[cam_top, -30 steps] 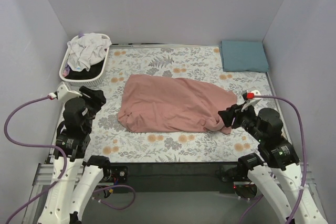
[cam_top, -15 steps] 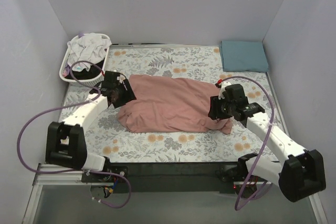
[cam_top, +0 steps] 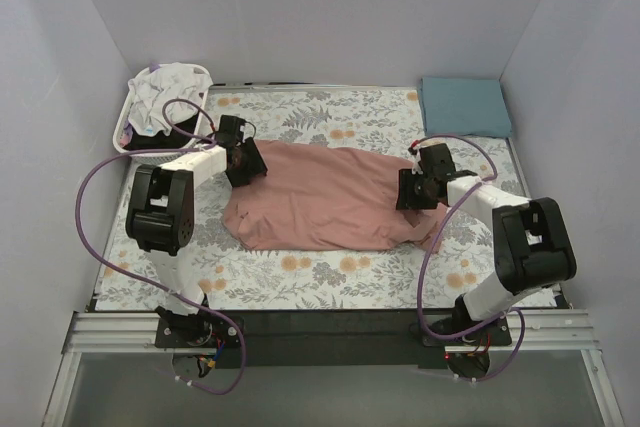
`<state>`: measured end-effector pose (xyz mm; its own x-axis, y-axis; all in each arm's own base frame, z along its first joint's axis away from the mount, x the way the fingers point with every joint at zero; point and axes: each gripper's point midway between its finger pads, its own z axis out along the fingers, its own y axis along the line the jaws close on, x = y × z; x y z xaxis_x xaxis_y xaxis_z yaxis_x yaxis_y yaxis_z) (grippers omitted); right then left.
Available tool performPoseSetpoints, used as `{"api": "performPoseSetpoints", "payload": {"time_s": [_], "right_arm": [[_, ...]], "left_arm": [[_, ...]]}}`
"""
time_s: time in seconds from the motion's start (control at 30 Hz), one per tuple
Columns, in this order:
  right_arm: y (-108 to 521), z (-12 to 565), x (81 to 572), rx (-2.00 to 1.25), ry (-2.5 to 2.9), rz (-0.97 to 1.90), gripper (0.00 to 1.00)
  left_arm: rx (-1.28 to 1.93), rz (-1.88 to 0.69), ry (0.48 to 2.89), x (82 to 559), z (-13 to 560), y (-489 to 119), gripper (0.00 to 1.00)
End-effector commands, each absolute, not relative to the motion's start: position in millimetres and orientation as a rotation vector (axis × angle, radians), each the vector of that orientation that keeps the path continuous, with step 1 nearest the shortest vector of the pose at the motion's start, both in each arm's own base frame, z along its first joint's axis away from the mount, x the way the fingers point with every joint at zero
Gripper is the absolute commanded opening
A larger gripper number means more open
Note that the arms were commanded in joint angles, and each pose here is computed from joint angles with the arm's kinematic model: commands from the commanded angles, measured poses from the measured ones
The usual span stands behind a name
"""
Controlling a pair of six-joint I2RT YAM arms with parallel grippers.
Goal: Fold and stack the t-shirts
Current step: Flatten the tshirt out
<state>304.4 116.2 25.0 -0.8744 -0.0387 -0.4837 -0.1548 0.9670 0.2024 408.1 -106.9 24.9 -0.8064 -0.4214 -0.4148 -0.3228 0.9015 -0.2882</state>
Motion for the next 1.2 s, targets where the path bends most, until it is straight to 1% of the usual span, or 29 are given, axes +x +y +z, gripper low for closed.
{"api": "performPoseSetpoints", "payload": {"time_s": [0.0, 0.03, 0.1, 0.13, 0.17, 0.2, 0.27, 0.33, 0.37, 0.43, 0.47, 0.5, 0.53, 0.57, 0.6, 0.63, 0.67, 0.7, 0.73, 0.77, 0.8, 0.83, 0.87, 0.9, 0.97, 1.0, 1.03, 1.07, 1.17], "right_arm": [[118, 40, 356, -0.103, 2.502, 0.361, 0.57], [111, 29, 362, -0.068, 2.528, 0.352, 0.57], [109, 34, 387, -0.042, 2.502, 0.363, 0.57], [102, 24, 397, -0.01, 2.523, 0.35, 0.57], [100, 24, 405, -0.001, 2.519, 0.347, 0.58], [98, 37, 425, 0.003, 2.479, 0.343, 0.59], [99, 42, 434, -0.011, 2.476, 0.34, 0.59], [109, 77, 447, -0.047, 2.398, 0.383, 0.6], [118, 90, 446, -0.075, 2.372, 0.427, 0.6], [141, 125, 439, -0.153, 2.294, 0.49, 0.6], [154, 135, 433, -0.192, 2.271, 0.536, 0.6], [165, 144, 428, -0.222, 2.249, 0.571, 0.59], [186, 158, 415, -0.269, 2.215, 0.632, 0.59], [197, 165, 409, -0.287, 2.196, 0.664, 0.59], [208, 169, 401, -0.307, 2.182, 0.701, 0.59], [230, 183, 392, -0.334, 2.13, 0.771, 0.59], [242, 180, 379, -0.358, 2.132, 0.839, 0.58], [253, 180, 372, -0.37, 2.126, 0.882, 0.58], [275, 186, 364, -0.396, 2.092, 0.971, 0.57], [285, 183, 358, -0.409, 2.091, 1.011, 0.57], [295, 183, 354, -0.412, 2.086, 1.049, 0.56], [312, 178, 349, -0.439, 2.082, 1.089, 0.56], [321, 174, 346, -0.454, 2.087, 1.111, 0.55], [331, 179, 348, -0.457, 2.075, 1.126, 0.55], [352, 161, 346, -0.481, 2.102, 1.135, 0.53], [363, 165, 349, -0.486, 2.086, 1.153, 0.53], [375, 147, 349, -0.499, 2.114, 1.162, 0.53], [383, 143, 351, -0.508, 2.116, 1.174, 0.53], [409, 125, 359, -0.532, 2.129, 1.18, 0.53]], "left_arm": [[-0.607, -0.184, 2.602, 424, 1, -85, 0.55], [-0.61, -0.174, 2.617, 429, -8, -84, 0.54], [-0.614, -0.168, 2.591, 449, -2, -81, 0.55], [-0.615, -0.154, 2.612, 452, -13, -81, 0.55], [-0.615, -0.156, 2.601, 460, -10, -79, 0.55], [-0.609, -0.161, 2.573, 473, -2, -79, 0.55], [-0.582, -0.148, 2.539, 486, 9, -76, 0.56], [-0.563, -0.154, 2.492, 496, 30, -75, 0.58], [-0.548, -0.187, 2.438, 499, 59, -78, 0.59], [-0.53, -0.225, 2.365, 498, 93, -80, 0.62], [-0.523, -0.226, 2.353, 489, 99, -80, 0.63], [-0.511, -0.251, 2.277, 483, 134, -80, 0.64], [-0.505, -0.253, 2.254, 476, 145, -80, 0.66], [-0.512, -0.232, 2.269, 460, 139, -76, 0.67], [-0.513, -0.235, 2.245, 450, 150, -75, 0.68], [-0.51, -0.254, 2.18, 438, 177, -73, 0.69], [-0.522, -0.231, 2.206, 416, 163, -68, 0.69], [-0.523, -0.24, 2.19, 405, 167, -67, 0.7], [-0.517, -0.263, 2.132, 387, 187, -65, 0.7], [-0.517, -0.262, 2.127, 375, 185, -64, 0.7], [-0.525, -0.246, 2.166, 355, 161, -59, 0.71], [-0.51, -0.263, 2.109, 341, 177, -57, 0.71], [-0.506, -0.256, 2.104, 332, 174, -55, 0.72], [-0.509, -0.241, 2.128, 316, 156, -51, 0.72], [-0.506, -0.248, 2.071, 300, 164, -46, 0.72], [-0.518, -0.239, 2.059, 295, 162, -42, 0.73], [-0.536, -0.213, 2.063, 288, 151, -37, 0.73], [-0.545, -0.224, 2.03, 284, 157, -36, 0.73], [-0.577, -0.177, 2.013, 280, 150, -27, 0.73]]}}
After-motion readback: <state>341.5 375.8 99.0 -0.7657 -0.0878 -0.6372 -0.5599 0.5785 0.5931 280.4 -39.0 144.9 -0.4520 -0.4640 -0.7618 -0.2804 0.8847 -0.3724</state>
